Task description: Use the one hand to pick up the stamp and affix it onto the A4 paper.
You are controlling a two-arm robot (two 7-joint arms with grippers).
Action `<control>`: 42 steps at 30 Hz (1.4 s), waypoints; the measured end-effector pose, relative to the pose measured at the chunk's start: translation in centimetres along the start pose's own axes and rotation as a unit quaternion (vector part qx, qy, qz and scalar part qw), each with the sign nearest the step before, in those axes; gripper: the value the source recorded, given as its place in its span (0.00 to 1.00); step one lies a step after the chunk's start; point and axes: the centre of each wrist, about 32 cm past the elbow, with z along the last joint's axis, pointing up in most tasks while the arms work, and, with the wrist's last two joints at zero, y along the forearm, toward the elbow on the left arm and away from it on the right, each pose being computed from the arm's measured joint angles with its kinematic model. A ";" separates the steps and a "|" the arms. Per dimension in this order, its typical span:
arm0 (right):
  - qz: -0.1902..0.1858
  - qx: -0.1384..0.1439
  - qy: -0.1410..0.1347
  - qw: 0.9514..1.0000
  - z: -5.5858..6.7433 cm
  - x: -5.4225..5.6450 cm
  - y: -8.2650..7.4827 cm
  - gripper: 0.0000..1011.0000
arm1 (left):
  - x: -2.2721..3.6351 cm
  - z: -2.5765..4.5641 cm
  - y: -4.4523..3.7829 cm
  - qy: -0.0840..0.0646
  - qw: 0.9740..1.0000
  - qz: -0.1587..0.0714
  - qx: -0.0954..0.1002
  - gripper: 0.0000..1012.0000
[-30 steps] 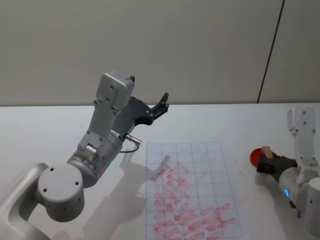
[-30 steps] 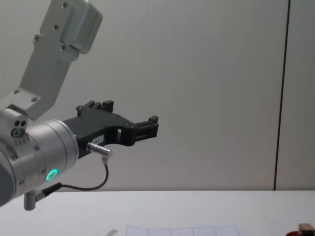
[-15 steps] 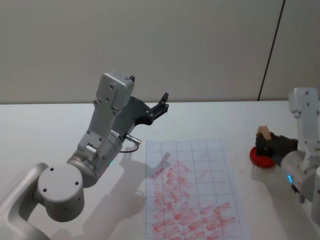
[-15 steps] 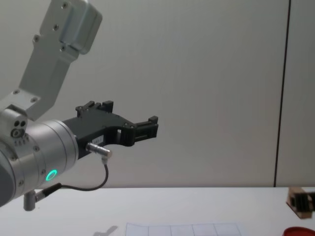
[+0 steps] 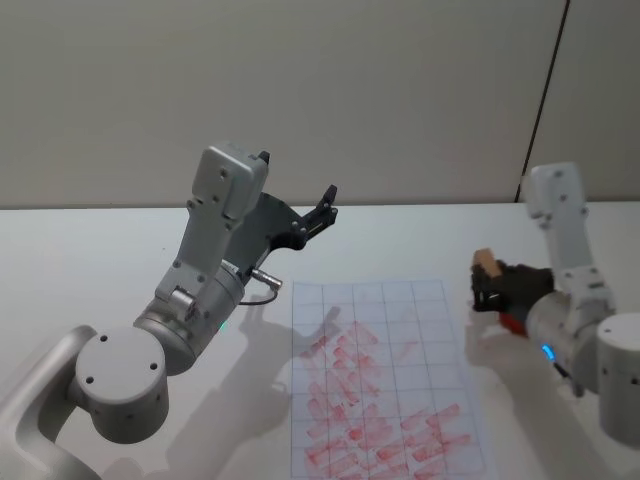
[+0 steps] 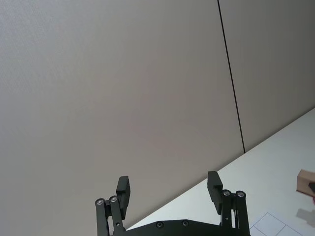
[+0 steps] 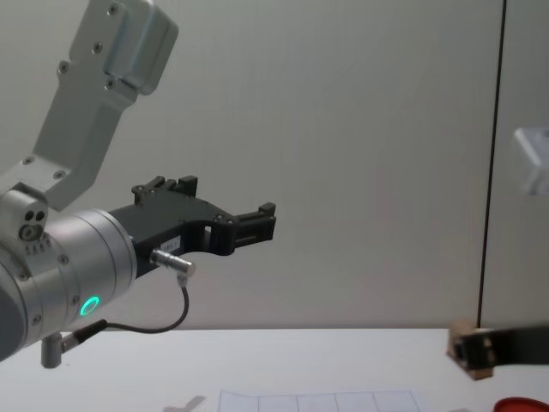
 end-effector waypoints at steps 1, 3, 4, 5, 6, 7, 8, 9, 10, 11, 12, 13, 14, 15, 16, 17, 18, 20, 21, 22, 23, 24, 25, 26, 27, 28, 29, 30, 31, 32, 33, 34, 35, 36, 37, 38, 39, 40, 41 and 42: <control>0.002 -0.003 -0.003 1.000 0.0 -0.1 0.1 0.22 | 0.00 0.00 0.00 0.000 1.000 0.000 0.000 0.99; 0.009 -0.011 -0.009 1.000 -0.1 -0.5 0.7 0.22 | 0.00 0.00 0.00 0.000 1.000 0.000 0.000 0.99; 0.011 -0.013 -0.012 1.000 -0.2 -0.6 0.9 0.22 | 0.00 0.00 0.00 0.000 1.000 0.000 0.000 0.99; 0.012 -0.016 -0.013 1.000 -0.2 -0.7 1.0 0.22 | 0.00 0.00 0.00 0.000 1.000 0.000 0.000 0.99; 0.017 -0.021 -0.018 0.999 -0.3 -1.0 1.5 0.22 | 0.00 0.00 0.00 0.000 1.000 0.000 0.000 0.99; 0.018 -0.023 -0.020 0.999 -0.3 -1.0 1.7 0.22 | 0.00 0.00 0.00 0.000 1.000 0.000 0.000 0.99; 0.020 -0.026 -0.022 0.999 -0.3 -1.1 1.9 0.22 | 0.00 0.00 0.00 0.000 1.000 0.000 0.000 0.99; 0.024 -0.030 -0.026 0.999 -0.4 -1.4 2.3 0.22 | 0.00 0.00 0.00 0.000 1.000 0.000 0.000 0.99; 0.026 -0.033 -0.028 0.999 -0.5 -1.5 2.6 0.22 | 0.00 0.00 0.00 0.000 1.000 0.000 0.000 0.99; 0.028 -0.035 -0.029 0.999 -0.5 -1.6 2.8 0.22 | 0.00 0.00 0.00 0.000 1.000 0.000 0.000 0.99; 0.029 -0.036 -0.032 0.998 -0.5 -1.7 3.0 0.22 | 0.00 0.00 0.00 0.000 1.000 0.000 0.000 0.99; 0.034 -0.039 -0.034 0.998 -0.6 -1.9 3.4 0.22 | 0.00 0.00 0.00 0.000 1.000 0.000 0.000 0.99; 0.036 -0.042 -0.036 0.998 -0.7 -2.1 3.6 0.22 | 0.00 0.00 0.00 0.000 1.000 0.000 0.000 0.99; 0.040 -0.044 -0.038 0.997 -0.7 -2.3 4.0 0.22 | 0.00 0.00 0.00 0.000 1.000 0.000 0.000 0.99; 0.041 -0.046 -0.040 0.997 -0.8 -2.4 4.2 0.22 | 0.00 0.00 0.00 0.000 1.000 0.000 0.000 0.99; 0.044 -0.047 -0.041 0.997 -0.8 -2.5 4.4 0.22 | 0.00 0.00 0.00 0.000 1.000 0.000 0.000 0.99; 0.046 -0.047 -0.043 0.997 -0.8 -2.7 4.7 0.22 | 0.00 0.00 0.00 0.000 1.000 0.000 0.000 0.99; 0.050 -0.050 -0.045 0.997 -0.9 -2.9 5.1 0.22 | 0.00 0.00 0.00 0.000 1.000 0.000 0.000 0.99; 0.051 -0.052 -0.046 0.996 -1.0 -3.0 5.3 0.22 | 0.00 0.00 0.00 0.000 1.000 0.000 0.000 0.99; 0.053 -0.053 -0.047 0.996 -1.1 -3.2 5.6 0.22 | 0.00 0.00 0.00 0.000 1.000 0.000 0.000 0.99; 0.053 -0.053 -0.047 0.996 -1.1 -3.2 5.6 0.22 | 0.00 0.00 0.00 0.000 1.000 0.000 0.000 0.99; 0.055 -0.053 -0.048 0.996 -1.1 -3.3 5.9 0.22 | 0.00 0.00 0.00 0.000 1.000 0.000 0.000 0.99; 0.055 -0.054 -0.049 0.996 -1.1 -3.3 6.0 0.22 | 0.00 0.00 0.00 0.000 1.000 0.000 0.000 0.99; 0.057 -0.055 -0.049 0.996 -1.1 -3.5 6.3 0.22 | 0.00 0.00 0.00 0.000 1.000 0.000 0.000 0.99; 0.057 -0.056 -0.049 0.996 -1.1 -3.5 6.4 0.22 | 0.00 0.00 0.00 0.000 1.000 0.000 0.000 0.99; 0.058 -0.058 -0.049 0.995 -1.2 -3.6 6.6 0.22 | 0.00 0.00 0.00 0.000 1.000 0.000 0.000 0.99; 0.058 -0.058 -0.049 0.995 -1.2 -3.6 6.6 0.22 | 0.00 0.00 0.00 0.000 1.000 0.000 0.000 0.99; 0.059 -0.060 -0.048 0.995 -1.2 -3.6 6.8 0.22 | 0.00 0.00 0.00 0.000 1.000 0.000 0.000 0.99; 0.059 -0.061 -0.048 0.995 -1.2 -3.7 6.9 0.22 | 0.00 0.00 0.00 0.000 1.000 0.000 0.000 0.99; 0.059 -0.064 -0.047 0.995 -1.3 -3.7 7.1 0.22 | 0.00 0.00 0.00 0.000 1.000 0.000 0.000 0.99; 0.060 -0.065 -0.046 0.995 -1.3 -3.7 7.2 0.22 | 0.00 0.00 0.00 0.000 1.000 0.000 0.000 0.99; 0.060 -0.066 -0.045 0.995 -1.3 -3.8 7.3 0.22 | 0.00 0.00 0.00 0.000 1.000 0.000 0.000 0.99; 0.062 -0.068 -0.042 0.995 -1.3 -3.8 7.4 0.22 | 0.00 0.00 0.00 0.000 1.000 0.000 0.000 0.99; 0.062 -0.070 -0.040 0.995 -1.4 -3.8 7.5 0.22 | 0.00 0.00 0.00 0.000 1.000 0.000 0.000 0.99; 0.063 -0.071 -0.038 0.995 -1.5 -3.8 7.6 0.22 | 0.00 0.00 0.00 0.000 1.000 0.000 0.000 0.99; 0.063 -0.072 -0.037 0.995 -1.5 -3.8 7.7 0.22 | 0.00 0.00 0.00 0.000 1.000 0.000 0.000 0.99; 0.063 -0.074 -0.035 0.995 -1.5 -3.8 7.7 0.22 | 0.00 0.00 0.00 0.000 1.000 0.000 0.000 0.99; 0.063 -0.076 -0.032 0.995 -1.6 -3.8 7.8 0.22 | 0.00 0.00 0.00 0.000 1.000 0.000 0.000 0.99; 0.063 -0.076 -0.031 0.995 -1.6 -3.7 7.9 0.22 | 0.00 0.00 0.00 0.000 1.000 0.000 0.000 0.99; 0.064 -0.079 -0.028 0.994 -1.8 -3.7 8.0 0.22 | 0.00 0.00 0.00 0.000 1.000 0.000 0.000 0.99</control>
